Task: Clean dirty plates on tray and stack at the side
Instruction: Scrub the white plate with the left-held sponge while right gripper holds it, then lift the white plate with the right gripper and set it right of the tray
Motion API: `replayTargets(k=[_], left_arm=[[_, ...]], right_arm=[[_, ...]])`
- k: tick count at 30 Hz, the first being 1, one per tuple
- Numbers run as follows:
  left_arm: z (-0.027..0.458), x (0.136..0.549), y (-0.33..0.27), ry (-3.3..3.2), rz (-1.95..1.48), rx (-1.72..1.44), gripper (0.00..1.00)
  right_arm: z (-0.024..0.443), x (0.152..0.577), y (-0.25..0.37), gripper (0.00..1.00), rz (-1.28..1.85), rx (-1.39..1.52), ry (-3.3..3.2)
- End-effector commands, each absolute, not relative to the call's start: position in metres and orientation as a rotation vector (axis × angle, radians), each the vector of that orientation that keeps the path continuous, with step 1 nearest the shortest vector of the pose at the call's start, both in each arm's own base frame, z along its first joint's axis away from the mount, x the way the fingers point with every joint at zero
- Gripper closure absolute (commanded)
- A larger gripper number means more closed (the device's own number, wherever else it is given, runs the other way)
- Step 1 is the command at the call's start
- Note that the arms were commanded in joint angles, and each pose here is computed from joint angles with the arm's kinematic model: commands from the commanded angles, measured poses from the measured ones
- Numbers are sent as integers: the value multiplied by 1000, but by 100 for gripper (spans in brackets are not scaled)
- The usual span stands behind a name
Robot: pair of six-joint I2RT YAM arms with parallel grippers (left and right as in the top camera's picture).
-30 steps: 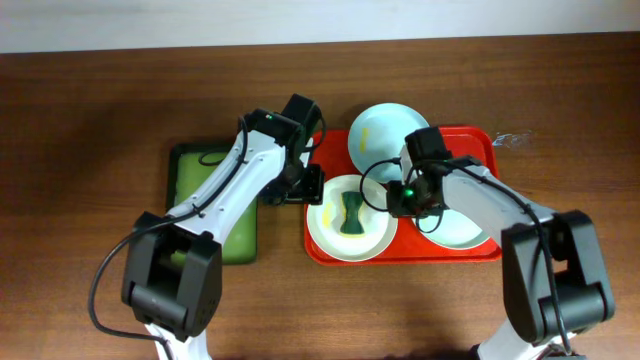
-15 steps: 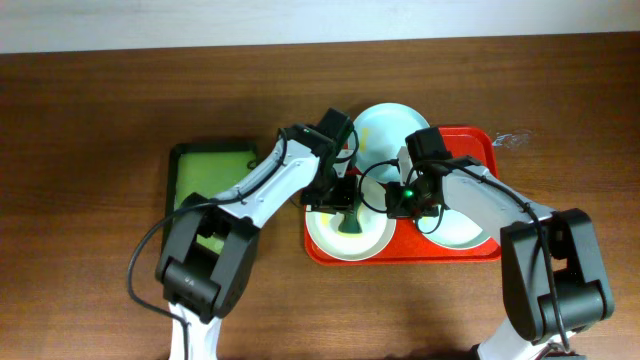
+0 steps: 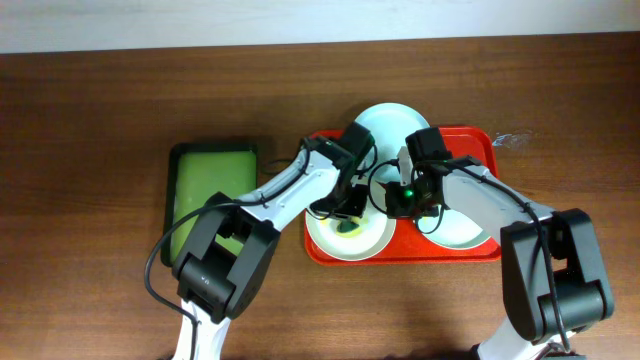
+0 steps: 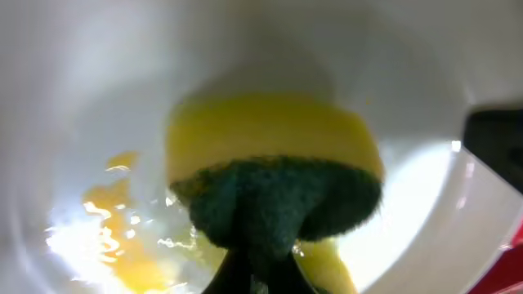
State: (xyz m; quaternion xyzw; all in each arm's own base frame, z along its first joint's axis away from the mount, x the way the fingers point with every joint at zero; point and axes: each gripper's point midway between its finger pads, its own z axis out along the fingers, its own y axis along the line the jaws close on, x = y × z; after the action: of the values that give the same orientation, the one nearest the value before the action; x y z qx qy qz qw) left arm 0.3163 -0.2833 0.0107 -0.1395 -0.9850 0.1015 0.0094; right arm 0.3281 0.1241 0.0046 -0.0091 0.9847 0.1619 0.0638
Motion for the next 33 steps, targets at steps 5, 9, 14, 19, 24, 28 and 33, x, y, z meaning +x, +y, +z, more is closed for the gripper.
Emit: replayTargets(k=[5, 9, 14, 19, 24, 28, 33], left_arm=[[19, 348, -191, -3157, -358, -190, 100], [32, 347, -232, -3144, -35, -184, 100], [25, 322, -299, -2993, 480, -273, 100], [-4, 315, -254, -3037, 143, -254, 100], [16, 340, -184, -3140, -442, -79, 100], [58, 362, -192, -3201, -341, 0, 100], [108, 375, -193, -3208, 67, 44, 100]], right_arm=[[-4, 323, 122, 94, 476, -14, 3002], [-4, 324, 122, 95, 476, -14, 3001], [-3, 323, 122, 94, 475, -13, 3003], [-4, 323, 121, 94, 471, -13, 3003], [-3, 325, 121, 96, 471, -13, 2998], [9, 331, 124, 96, 475, -19, 2974], [85, 346, 99, 96, 32, -79, 2870]])
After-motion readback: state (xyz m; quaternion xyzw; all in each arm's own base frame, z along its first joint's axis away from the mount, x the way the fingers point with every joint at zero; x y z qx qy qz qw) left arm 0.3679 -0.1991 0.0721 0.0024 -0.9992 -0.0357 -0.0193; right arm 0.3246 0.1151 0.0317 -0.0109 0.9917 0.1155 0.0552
